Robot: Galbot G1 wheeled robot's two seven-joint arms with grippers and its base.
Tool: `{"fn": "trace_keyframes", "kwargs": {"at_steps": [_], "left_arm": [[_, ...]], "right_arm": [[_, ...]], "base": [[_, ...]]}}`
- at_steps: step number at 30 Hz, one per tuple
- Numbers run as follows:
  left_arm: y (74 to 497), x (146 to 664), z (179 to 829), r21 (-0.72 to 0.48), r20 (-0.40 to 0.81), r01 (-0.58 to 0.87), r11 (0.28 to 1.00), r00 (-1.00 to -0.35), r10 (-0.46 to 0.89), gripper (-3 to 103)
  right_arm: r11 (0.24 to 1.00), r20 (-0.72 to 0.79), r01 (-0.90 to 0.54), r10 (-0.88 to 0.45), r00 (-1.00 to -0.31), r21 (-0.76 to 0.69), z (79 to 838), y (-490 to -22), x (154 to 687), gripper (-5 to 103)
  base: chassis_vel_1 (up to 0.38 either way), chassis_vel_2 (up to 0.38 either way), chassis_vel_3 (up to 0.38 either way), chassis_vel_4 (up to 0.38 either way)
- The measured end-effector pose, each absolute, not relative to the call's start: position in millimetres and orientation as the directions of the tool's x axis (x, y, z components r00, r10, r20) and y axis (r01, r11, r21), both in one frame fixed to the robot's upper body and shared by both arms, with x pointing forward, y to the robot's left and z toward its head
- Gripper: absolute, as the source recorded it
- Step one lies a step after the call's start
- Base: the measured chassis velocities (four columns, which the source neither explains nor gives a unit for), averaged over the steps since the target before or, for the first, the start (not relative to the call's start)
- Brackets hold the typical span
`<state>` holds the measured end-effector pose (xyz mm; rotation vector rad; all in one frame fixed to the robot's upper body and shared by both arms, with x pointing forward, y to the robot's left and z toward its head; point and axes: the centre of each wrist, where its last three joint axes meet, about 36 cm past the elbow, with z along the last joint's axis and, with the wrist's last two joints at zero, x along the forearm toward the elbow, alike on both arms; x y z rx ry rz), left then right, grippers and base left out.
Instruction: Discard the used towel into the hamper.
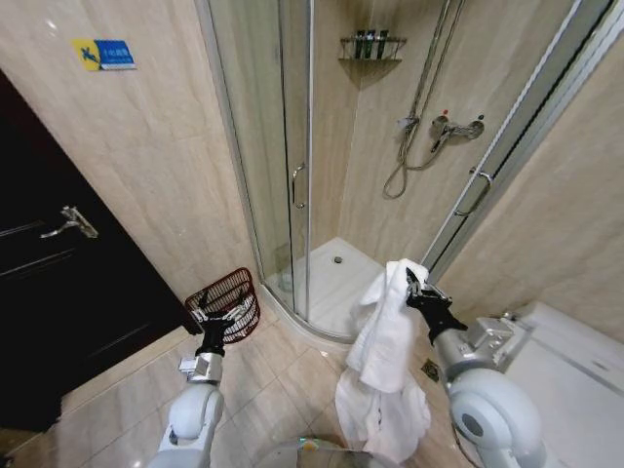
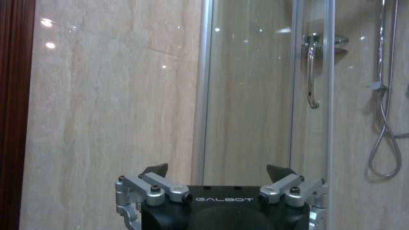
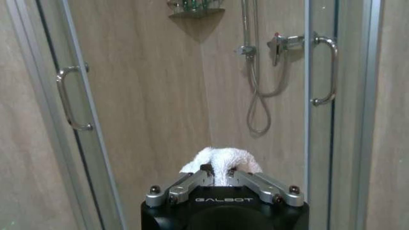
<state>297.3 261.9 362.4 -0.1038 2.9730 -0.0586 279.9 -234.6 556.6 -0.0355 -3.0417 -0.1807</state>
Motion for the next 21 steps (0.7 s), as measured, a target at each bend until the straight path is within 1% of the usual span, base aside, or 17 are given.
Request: {"fn": "trace_keyframes", "kwargs": {"at_steps": [6, 7, 9, 10, 14, 16, 21], "left_arm": [[263, 295, 365, -0.044, -0.171, -0.070, 0.997, -0.982, -0.076, 100], [263, 293, 366, -0.048, -0.173, -0.071, 0.996, -0.982, -0.079, 100], [262, 292, 368, -0.051, -0.176, -0.072, 0.996, -0.981, -0.080, 100], [262, 292, 368, -0.051, -0.176, -0.072, 0.996, -0.981, -0.080, 100], [262, 293, 370, -0.054, -0.178, -0.073, 0.996, -0.981, -0.081, 100], [262, 293, 370, -0.054, -0.179, -0.072, 0.996, -0.981, -0.081, 100], [261, 295, 371, -0.054, -0.179, -0.073, 0.996, -0.980, -0.081, 100]], "right_arm": [[0.995, 0.049, 0.048, 0.044, -0.998, 0.091, 561, -241, 282, 5], [0.998, -0.020, 0.050, 0.051, -0.999, 0.046, 562, -244, 283, 5], [0.999, -0.086, 0.053, 0.053, -0.995, 0.002, 564, -248, 283, 5], [0.999, -0.086, 0.053, 0.053, -0.995, 0.002, 564, -248, 283, 5], [0.996, -0.181, 0.047, 0.032, -0.983, -0.077, 577, -265, 288, 5], [0.995, -0.194, 0.046, 0.029, -0.981, -0.087, 583, -270, 289, 5], [0.993, -0.231, 0.044, 0.016, -0.973, -0.114, 624, -295, 298, 5]], "base": [[0.000, 0.000, 0.000, 0.000], [0.000, 0.000, 0.000, 0.000], [0.000, 0.000, 0.000, 0.000], [0.000, 0.000, 0.000, 0.000], [0.000, 0.000, 0.000, 0.000], [0.000, 0.000, 0.000, 0.000], [0.000, 0.000, 0.000, 0.000]]}}
